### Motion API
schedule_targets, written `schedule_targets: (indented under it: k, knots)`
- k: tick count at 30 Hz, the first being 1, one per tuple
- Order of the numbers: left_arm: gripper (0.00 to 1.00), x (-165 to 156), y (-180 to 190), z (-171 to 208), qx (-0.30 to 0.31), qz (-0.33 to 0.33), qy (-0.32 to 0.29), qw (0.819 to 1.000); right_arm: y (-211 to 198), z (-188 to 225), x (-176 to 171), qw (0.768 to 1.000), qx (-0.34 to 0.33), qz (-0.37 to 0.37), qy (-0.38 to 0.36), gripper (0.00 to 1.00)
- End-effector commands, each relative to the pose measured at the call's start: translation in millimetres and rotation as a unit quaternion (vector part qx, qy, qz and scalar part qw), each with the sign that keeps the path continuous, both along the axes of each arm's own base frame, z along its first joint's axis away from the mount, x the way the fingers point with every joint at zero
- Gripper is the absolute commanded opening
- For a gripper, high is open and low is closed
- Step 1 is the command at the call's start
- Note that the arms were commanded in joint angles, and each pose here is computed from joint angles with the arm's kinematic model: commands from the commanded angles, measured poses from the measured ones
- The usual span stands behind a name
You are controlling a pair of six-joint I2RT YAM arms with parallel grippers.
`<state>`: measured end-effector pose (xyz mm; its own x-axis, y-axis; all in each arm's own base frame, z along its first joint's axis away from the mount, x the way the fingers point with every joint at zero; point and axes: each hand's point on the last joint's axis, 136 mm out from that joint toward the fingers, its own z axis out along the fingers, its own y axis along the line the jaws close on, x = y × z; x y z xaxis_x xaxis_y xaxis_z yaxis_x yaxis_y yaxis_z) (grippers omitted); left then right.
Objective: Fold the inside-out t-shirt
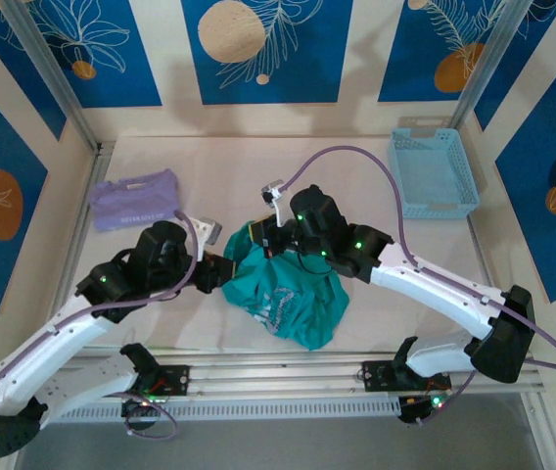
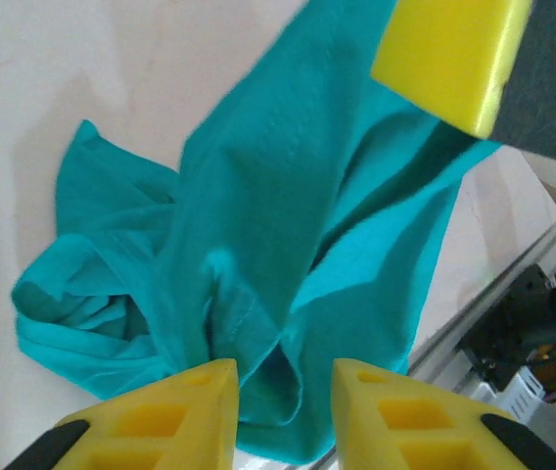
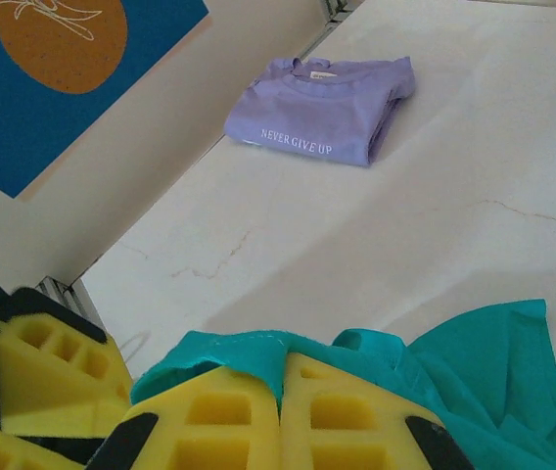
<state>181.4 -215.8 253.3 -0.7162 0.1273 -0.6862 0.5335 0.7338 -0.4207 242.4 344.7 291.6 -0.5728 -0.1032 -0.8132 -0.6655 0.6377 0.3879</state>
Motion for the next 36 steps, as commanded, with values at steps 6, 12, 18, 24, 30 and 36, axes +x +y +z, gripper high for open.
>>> schedule_targets:
  k: [6, 12, 18, 24, 30, 36]
  knots:
    - [0.29, 16, 4, 0, 0.040, 0.018, -0.028, 0.999, -2, 16, 4, 1.000, 0.023, -0.008, -0.016, 0.00]
    - [0.34, 23, 2, -6, 0.071, 0.013, -0.034, 0.997, -6, 17, 3, 1.000, 0.023, -0.008, -0.020, 0.00]
    - [0.37, 32, 4, -8, 0.095, 0.019, -0.047, 0.994, -7, 17, 1, 1.000, 0.022, -0.005, -0.020, 0.00]
    - [0.33, 41, 1, -5, 0.109, 0.018, -0.061, 0.992, -6, 18, 0, 0.999, 0.025, -0.001, -0.021, 0.00]
    - [0.24, 52, -1, -3, 0.126, 0.020, -0.078, 0.989, -7, 18, -1, 0.999, 0.026, 0.000, -0.022, 0.00]
    - [0.00, 59, 1, 0, 0.137, 0.027, -0.097, 0.985, -11, 17, 1, 0.999, 0.021, -0.007, -0.027, 0.00]
